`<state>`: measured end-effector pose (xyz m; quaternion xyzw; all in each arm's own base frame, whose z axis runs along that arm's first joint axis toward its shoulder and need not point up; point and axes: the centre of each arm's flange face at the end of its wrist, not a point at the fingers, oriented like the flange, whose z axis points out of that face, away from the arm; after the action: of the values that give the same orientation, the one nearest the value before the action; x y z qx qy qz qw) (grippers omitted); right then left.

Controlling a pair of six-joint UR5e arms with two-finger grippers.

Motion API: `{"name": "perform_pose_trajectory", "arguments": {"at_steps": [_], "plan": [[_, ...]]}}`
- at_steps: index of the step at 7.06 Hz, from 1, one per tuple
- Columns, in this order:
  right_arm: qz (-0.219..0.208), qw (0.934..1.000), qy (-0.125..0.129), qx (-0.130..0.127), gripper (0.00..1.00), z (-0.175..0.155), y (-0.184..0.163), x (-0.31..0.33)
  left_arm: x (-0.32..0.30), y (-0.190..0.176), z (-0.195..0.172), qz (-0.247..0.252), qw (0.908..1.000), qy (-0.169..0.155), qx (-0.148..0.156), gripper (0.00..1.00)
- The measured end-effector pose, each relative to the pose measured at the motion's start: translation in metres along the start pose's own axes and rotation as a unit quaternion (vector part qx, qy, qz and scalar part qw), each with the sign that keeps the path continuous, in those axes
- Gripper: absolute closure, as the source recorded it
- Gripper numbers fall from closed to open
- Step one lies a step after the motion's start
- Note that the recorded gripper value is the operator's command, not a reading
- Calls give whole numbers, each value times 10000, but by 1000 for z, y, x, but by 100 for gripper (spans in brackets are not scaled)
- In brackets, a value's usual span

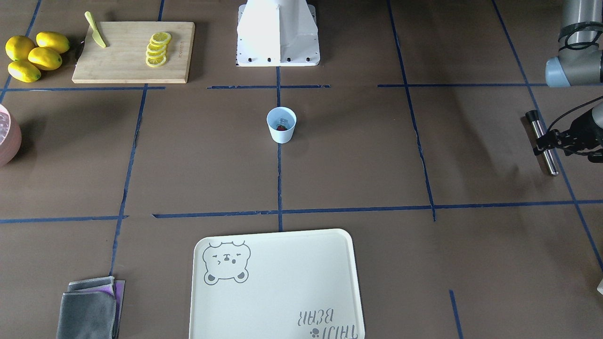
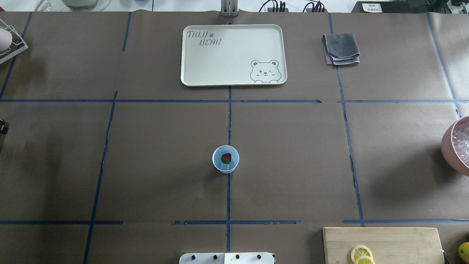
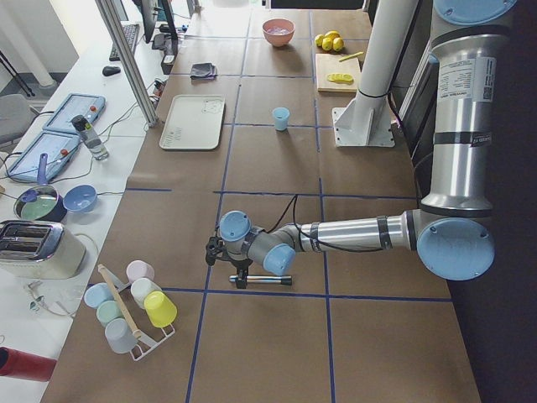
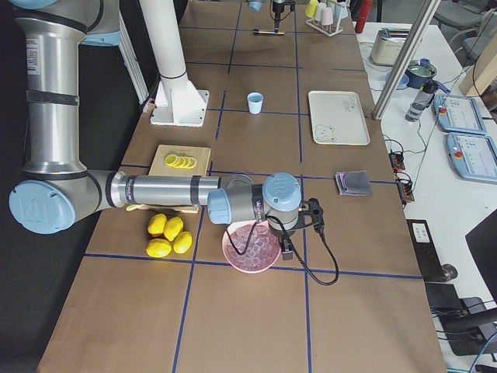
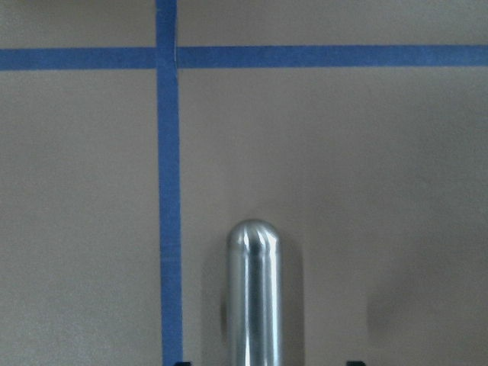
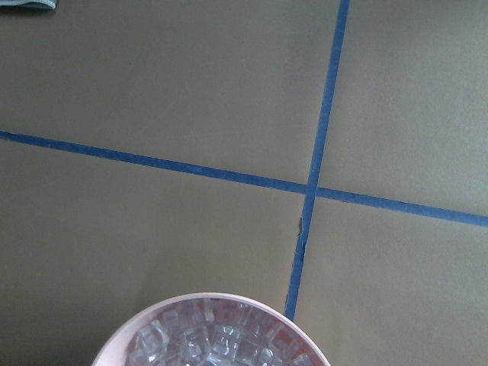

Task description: Mash ice and strawberries in cup

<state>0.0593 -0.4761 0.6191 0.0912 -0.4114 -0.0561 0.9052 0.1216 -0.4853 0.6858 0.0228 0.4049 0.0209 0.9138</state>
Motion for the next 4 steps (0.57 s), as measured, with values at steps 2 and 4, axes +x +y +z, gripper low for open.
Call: {"name": "perform_pose_trajectory", "arguments": {"at_steps": [2, 4], "plan": [[-45, 10000, 15, 37, 0, -3, -2, -4, 7, -6, -27, 244, 9995, 179, 127, 0], [-62, 10000, 35, 49, 0, -5, -4, -4, -31, -9, -67, 479, 9986, 196, 63, 0]]}}
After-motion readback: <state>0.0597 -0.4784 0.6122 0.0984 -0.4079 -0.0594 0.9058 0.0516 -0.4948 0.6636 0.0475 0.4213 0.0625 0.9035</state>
